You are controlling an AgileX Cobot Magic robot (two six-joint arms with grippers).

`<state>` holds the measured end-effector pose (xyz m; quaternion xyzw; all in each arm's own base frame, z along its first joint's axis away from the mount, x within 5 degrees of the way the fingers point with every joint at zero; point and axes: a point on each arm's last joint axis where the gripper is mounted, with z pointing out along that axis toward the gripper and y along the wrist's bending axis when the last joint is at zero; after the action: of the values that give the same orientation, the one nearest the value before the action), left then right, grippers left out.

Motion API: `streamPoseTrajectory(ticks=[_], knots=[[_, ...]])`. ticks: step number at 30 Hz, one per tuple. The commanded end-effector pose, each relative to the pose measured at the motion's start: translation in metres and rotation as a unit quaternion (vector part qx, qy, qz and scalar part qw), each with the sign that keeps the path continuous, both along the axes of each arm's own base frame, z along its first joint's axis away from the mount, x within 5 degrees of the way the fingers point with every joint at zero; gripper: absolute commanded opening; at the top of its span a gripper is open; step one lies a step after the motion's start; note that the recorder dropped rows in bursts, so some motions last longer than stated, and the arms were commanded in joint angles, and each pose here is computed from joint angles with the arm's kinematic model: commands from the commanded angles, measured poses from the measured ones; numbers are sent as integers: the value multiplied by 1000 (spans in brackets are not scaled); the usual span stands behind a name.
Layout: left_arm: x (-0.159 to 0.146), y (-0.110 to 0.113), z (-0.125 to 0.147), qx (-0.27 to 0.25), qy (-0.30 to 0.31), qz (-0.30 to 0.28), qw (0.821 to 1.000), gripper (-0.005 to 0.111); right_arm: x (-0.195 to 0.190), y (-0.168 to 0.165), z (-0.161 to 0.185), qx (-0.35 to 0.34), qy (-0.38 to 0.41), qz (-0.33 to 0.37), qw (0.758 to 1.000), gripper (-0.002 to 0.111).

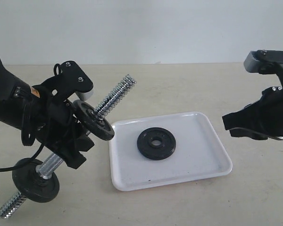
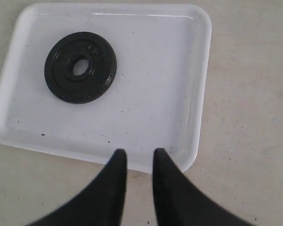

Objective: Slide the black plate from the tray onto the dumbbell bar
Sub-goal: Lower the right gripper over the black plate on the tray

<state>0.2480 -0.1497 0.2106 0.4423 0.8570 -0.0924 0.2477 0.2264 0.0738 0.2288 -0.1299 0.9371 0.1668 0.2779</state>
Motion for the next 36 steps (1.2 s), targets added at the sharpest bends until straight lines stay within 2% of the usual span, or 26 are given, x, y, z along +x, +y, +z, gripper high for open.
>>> streamPoseTrajectory(ticks=[1,3,4,14,21,28,36], knots=[[8,-4,33,-53,-80,25,995,4,2,0,2,-12,-19,20,1000,56],[8,-4,33,-53,-80,25,995,4,4,0,3,-11,-27,13,999,92],[8,-4,33,-53,-80,25,995,4,5,0,3,-11,-32,11,999,105],[8,-4,33,-55,-80,26,995,4,6,6,7,34,-42,12,998,104],[9,-4,33,-56,-82,27,995,4,7,38,-7,23,-47,59,997,104],[7,-4,32,-54,-75,25,995,4,30,74,-35,7,-16,80,997,104],[8,-4,33,-54,-81,25,995,4,64,91,-46,-2,-11,92,996,104]])
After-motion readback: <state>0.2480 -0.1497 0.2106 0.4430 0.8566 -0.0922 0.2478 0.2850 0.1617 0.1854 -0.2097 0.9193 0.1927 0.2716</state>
